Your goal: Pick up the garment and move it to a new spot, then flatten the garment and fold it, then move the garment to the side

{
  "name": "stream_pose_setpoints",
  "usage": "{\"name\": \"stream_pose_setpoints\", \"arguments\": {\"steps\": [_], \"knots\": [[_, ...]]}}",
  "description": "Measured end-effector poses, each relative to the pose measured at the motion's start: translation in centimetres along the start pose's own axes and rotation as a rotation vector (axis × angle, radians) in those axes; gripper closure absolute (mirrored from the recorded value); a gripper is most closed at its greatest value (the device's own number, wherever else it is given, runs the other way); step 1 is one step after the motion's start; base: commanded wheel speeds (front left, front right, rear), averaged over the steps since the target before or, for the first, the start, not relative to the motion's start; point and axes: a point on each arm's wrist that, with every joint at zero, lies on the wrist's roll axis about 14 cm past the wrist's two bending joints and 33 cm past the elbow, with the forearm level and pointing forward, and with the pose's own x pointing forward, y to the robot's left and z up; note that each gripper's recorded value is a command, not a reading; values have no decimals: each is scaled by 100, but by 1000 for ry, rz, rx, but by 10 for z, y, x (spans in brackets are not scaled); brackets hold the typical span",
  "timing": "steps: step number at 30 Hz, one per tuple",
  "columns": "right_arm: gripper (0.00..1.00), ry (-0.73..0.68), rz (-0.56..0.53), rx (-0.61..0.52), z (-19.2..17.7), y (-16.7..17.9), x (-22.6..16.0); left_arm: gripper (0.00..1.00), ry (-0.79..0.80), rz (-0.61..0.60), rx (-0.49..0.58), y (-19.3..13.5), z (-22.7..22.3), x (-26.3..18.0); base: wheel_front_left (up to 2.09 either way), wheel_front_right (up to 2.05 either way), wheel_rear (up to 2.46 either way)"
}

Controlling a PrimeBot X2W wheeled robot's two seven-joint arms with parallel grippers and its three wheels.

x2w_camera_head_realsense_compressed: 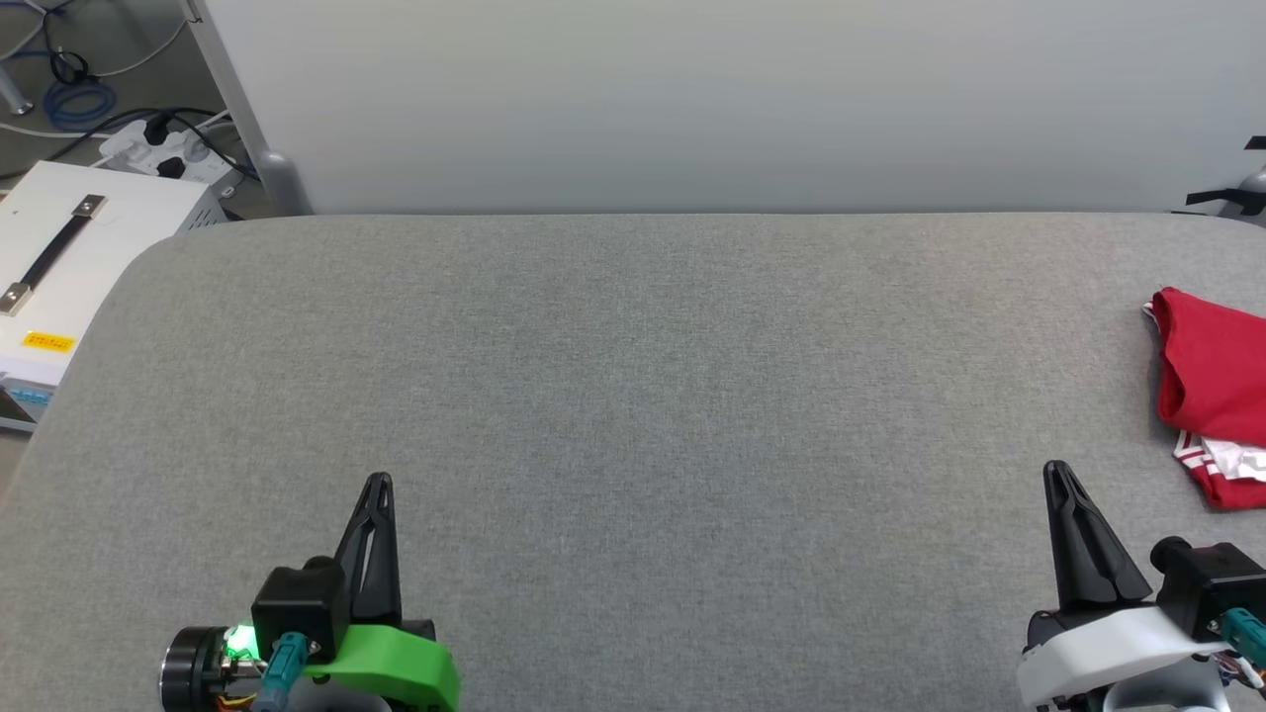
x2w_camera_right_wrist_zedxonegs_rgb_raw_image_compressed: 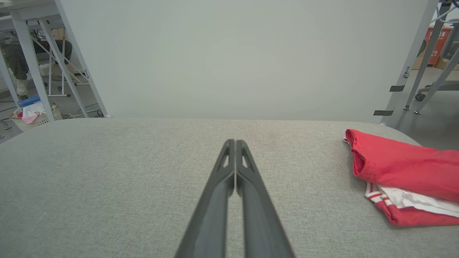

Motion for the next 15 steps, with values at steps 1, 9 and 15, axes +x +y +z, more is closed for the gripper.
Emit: {"name": "stream_pose_setpoints", "arguments": {"steps": [1, 9, 15], "knots": [[100, 3, 0, -1, 0, 0, 0, 100, 1, 0, 0, 0, 0, 0, 0, 0, 0], [100, 13, 3, -11, -1, 1, 1, 100, 12, 1, 0, 0, 0, 1, 0, 0, 0], [100, 15, 4, -15, 0, 2, 3, 100, 21, 1, 2, 0, -1, 2, 0, 0, 0]]}}
